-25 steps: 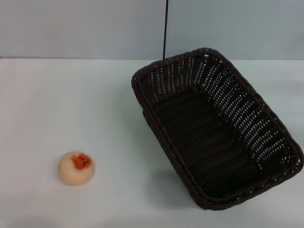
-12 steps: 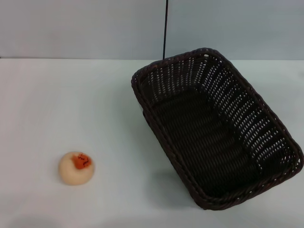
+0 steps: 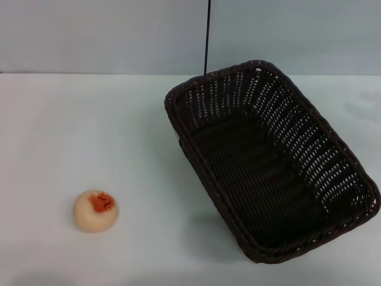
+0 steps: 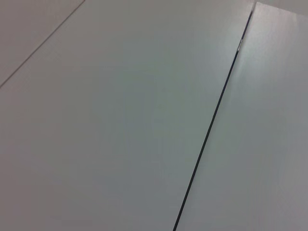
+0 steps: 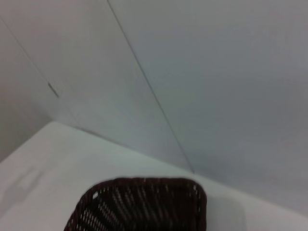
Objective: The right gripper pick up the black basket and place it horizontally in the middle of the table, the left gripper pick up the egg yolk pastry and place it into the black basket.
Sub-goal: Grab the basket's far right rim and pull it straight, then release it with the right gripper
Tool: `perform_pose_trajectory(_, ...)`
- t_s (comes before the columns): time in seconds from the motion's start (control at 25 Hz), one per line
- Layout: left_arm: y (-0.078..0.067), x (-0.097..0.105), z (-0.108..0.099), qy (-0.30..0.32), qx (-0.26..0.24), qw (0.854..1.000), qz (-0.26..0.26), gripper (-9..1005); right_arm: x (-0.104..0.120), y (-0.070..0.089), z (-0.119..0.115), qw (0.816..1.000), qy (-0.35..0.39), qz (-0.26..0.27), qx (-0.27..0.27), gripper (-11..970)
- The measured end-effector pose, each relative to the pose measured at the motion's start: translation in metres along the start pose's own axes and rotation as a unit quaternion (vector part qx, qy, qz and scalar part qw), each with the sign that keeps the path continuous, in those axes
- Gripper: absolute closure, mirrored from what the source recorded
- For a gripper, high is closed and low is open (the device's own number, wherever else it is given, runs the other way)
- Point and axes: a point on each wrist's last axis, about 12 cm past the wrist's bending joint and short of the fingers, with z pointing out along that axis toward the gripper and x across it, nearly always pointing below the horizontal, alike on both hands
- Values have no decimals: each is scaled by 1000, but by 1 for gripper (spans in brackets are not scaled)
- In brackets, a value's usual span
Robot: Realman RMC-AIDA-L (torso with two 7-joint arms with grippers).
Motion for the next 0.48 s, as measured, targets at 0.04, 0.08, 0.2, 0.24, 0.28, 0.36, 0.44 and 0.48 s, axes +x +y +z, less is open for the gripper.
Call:
perform_pose_trajectory(0.04,0,0,0,1,-1,1000,0,378,-3,1,3,1000,12,4,-1,310)
perform_pose_trajectory(0.08,0,0,-1,2,-1,1000,0,379,-6,3,7,1000,28,7,-2,310)
perform_pose_trajectory(0.2,0,1,-1,6,-1,1000,0,381,-12,7,18,997,81,6,-1,311)
perform_pose_trajectory(0.24,0,1,-2,6,-2,1000,0,382,-13,9,23,995,100,4,-2,312)
perform_pose_trajectory(0.28,0,1,-2,7,-2,1000,-1,383,-15,10,26,993,114,2,-2,312)
perform_pose_trajectory(0.36,0,1,-2,8,-1,1000,-1,384,-16,14,34,990,140,-4,-6,313)
perform_pose_trajectory(0.44,0,1,-2,9,-2,1000,-1,385,-16,18,42,987,159,-8,-11,314)
perform_pose_trajectory(0.48,0,1,-2,10,-2,1000,-2,386,-16,20,46,986,169,-8,-13,314)
